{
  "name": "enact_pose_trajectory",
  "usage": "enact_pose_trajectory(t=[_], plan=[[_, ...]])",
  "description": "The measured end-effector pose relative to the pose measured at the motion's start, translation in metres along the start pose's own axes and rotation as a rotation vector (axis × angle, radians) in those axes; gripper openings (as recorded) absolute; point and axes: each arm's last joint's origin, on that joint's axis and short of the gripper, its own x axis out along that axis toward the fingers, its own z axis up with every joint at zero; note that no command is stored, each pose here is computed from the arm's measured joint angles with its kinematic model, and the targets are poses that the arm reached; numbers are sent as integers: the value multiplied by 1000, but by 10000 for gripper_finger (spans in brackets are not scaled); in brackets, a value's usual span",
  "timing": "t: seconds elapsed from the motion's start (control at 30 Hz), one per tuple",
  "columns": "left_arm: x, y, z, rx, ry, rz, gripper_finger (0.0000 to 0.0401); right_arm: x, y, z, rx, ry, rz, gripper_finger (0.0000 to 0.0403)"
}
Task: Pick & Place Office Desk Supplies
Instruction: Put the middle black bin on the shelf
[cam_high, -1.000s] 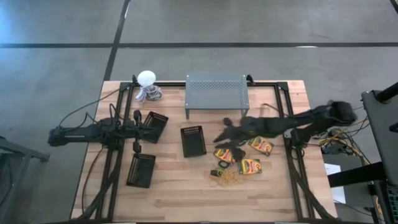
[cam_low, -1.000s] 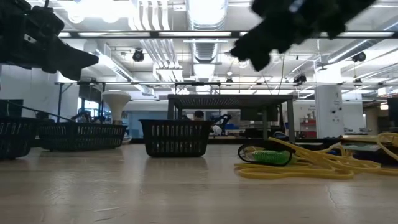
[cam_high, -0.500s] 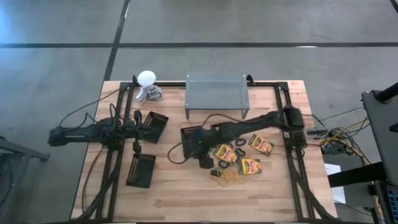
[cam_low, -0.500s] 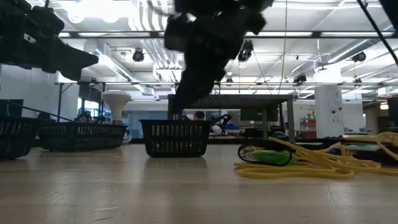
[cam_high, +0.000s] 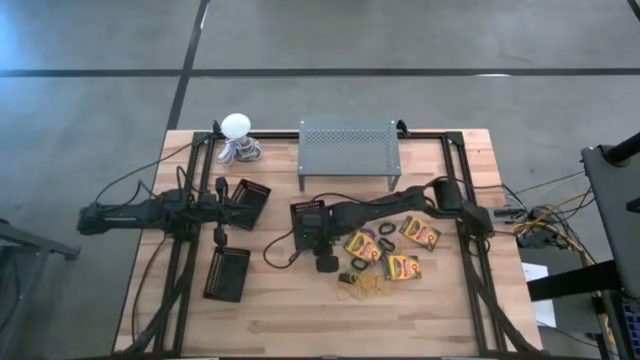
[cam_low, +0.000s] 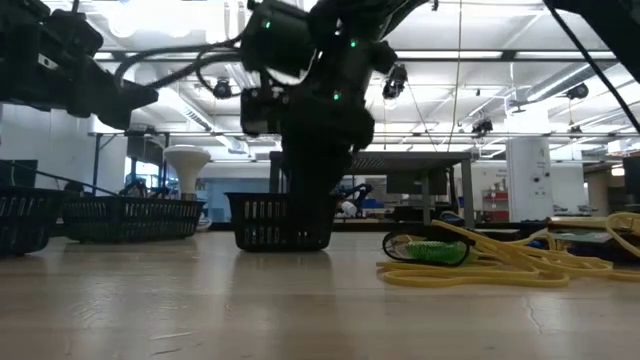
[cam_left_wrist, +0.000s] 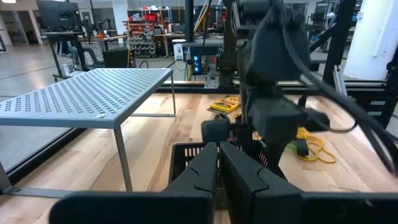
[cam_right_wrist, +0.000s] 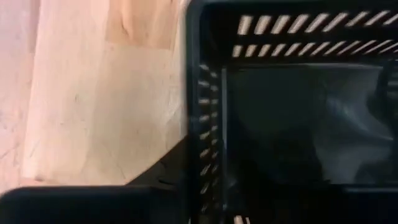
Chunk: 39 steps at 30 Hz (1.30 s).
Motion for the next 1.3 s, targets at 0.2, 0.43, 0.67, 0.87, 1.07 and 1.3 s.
enact_pose_trajectory(t=[0.2, 0.43, 0.67, 0.87, 1.07, 1.3], plan=[[1, 0, -1, 1, 8, 0, 26, -50, 21, -1, -61, -28, 35, 14], [2, 0, -2, 6, 26, -1, 26, -151, 54, -16, -267, -221, 74, 9], [4, 0, -4, 7, 54, -2, 26, -240, 30, -55, -266, -386, -238, 9], [6, -1, -4, 7, 50, 0, 26, -264, -39, -103, -84, -349, -435, 9], [6, 0, -4, 8, 47, 6, 26, -253, -104, -151, 123, -224, -466, 9], [6, 0, -3, 8, 41, 16, 26, -234, -127, -166, 111, -141, -422, 9]])
